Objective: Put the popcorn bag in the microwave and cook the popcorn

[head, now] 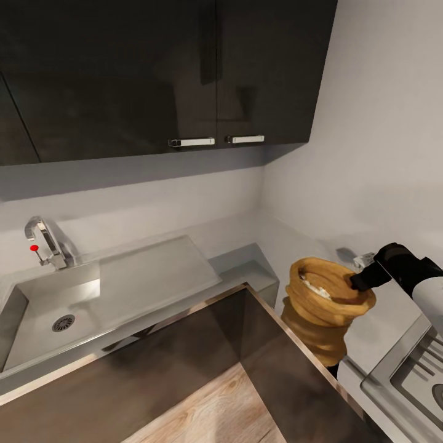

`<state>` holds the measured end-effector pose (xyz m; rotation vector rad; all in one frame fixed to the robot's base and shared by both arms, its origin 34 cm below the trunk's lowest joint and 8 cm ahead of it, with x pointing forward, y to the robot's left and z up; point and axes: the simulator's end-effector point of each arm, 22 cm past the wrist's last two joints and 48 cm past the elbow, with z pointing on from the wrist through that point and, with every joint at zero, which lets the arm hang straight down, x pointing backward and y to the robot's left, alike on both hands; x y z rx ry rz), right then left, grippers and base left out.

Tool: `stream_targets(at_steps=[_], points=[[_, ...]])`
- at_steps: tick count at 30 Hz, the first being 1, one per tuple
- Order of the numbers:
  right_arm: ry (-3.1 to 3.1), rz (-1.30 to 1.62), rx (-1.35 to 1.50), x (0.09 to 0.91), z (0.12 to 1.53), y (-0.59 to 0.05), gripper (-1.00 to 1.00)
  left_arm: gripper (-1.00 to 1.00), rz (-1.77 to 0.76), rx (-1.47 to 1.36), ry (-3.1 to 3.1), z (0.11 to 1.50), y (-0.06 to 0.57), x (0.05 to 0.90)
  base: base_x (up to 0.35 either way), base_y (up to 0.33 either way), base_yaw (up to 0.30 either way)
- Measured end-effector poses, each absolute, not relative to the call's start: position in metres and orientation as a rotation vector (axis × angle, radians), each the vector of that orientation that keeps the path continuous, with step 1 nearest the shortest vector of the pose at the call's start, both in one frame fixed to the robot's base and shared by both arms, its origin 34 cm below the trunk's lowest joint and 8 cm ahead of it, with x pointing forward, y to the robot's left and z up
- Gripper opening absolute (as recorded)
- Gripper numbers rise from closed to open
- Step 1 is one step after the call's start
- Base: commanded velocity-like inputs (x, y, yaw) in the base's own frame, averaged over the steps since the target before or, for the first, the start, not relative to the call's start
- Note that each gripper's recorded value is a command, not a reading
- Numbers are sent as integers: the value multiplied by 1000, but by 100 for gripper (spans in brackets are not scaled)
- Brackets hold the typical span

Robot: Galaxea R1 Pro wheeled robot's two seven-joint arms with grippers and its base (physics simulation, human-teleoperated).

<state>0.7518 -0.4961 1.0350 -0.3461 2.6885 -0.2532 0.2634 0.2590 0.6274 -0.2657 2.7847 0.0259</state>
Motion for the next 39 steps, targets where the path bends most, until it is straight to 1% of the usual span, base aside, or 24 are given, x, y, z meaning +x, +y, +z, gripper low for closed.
stream_targets(at_steps=[6, 22, 28, 39], points=[[2681, -279, -364, 753, 1038, -499, -100, 100, 26, -266, 2785, 627, 259, 263, 0, 0, 0], [2714, -161, -303, 754, 1048, -482, -100, 100, 27, -267, 2785, 627, 259, 263, 0, 0, 0], [2739, -62, -218, 759, 1084, -468, -100, 100, 26, -266, 2784, 627, 259, 264, 0, 0, 0], [2770, -43, -142, 758, 1105, -466, -100, 100, 27, -266, 2787, 627, 259, 262, 0, 0, 0]])
